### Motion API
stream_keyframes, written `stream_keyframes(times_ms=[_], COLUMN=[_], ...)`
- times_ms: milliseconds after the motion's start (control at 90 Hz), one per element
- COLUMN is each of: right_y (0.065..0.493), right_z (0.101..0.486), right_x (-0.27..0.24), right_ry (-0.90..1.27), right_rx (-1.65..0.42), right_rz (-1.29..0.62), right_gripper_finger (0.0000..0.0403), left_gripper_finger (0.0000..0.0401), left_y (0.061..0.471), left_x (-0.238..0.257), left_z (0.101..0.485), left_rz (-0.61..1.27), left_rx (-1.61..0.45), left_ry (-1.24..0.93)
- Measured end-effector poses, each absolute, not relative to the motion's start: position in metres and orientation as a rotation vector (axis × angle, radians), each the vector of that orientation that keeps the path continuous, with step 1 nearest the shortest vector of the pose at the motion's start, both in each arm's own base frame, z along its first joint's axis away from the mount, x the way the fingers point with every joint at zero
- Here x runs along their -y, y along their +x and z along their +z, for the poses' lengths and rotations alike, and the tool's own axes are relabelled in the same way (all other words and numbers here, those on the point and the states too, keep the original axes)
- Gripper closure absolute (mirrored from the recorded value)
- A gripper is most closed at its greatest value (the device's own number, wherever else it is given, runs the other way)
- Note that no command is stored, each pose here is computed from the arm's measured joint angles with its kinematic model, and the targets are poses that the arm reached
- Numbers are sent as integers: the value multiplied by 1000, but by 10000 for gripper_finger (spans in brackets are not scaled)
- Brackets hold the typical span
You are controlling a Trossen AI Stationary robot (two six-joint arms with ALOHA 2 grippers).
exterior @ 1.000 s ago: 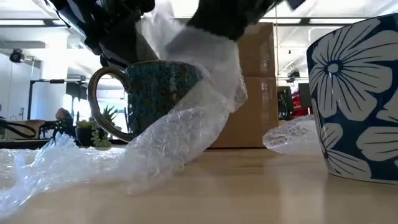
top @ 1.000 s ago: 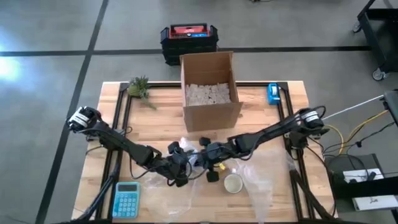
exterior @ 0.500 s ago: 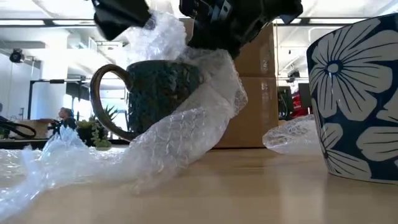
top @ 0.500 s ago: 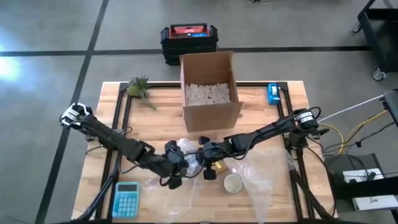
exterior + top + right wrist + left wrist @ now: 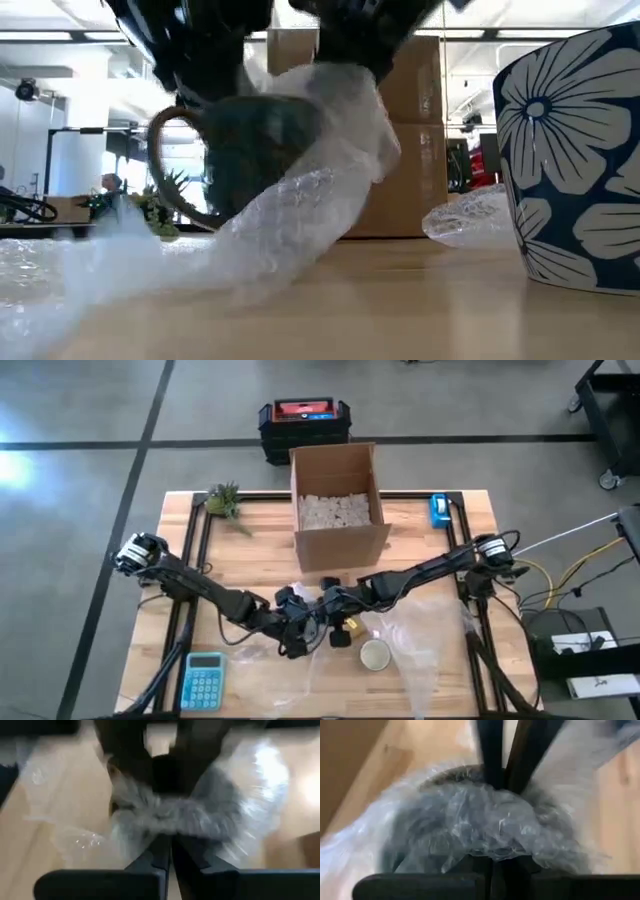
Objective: Wrap mug
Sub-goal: Wrap the green mug with the bubble wrap
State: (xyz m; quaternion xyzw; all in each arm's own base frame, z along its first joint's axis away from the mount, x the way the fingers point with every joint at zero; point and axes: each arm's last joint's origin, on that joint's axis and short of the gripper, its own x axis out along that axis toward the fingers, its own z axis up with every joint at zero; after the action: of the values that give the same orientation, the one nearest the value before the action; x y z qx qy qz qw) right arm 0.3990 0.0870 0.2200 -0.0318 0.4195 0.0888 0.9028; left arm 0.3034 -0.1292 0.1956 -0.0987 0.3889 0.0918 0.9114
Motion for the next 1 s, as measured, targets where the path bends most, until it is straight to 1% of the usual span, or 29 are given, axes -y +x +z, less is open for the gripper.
stream_keyframes(times_ms=[122,256,333,422,511,622,722,789,922,1000], right_y=[391,381,378,379,376,376,379,380,387,387], right_z=[241,249,239,219,196,174,166,159,150,150], right_x=[-80,-69,-62,-56,-55,-66,-79,-86,-93,-92], right_ry=[-112,-166,-194,-188,-134,-36,20,32,59,69], right_rx=[-942,-988,-1030,-1046,-1073,-1045,-959,-937,-882,-886], right_rz=[180,81,19,5,69,162,225,241,213,194], right_gripper_finger=[400,400,400,400,400,400,400,400,401,401], left_gripper_finger=[380,380,380,380,380,380,380,380,380,380], left_y=[304,305,305,305,305,306,306,306,307,307], left_x=[130,130,130,130,130,130,129,129,129,128], left_z=[199,199,200,202,203,203,203,203,204,204], left_rz=[176,175,172,170,170,170,170,166,156,151], left_rx=[-782,-772,-762,-756,-749,-746,-746,-745,-746,-747], left_ry=[-212,-216,-220,-222,-225,-226,-220,-210,-185,-176])
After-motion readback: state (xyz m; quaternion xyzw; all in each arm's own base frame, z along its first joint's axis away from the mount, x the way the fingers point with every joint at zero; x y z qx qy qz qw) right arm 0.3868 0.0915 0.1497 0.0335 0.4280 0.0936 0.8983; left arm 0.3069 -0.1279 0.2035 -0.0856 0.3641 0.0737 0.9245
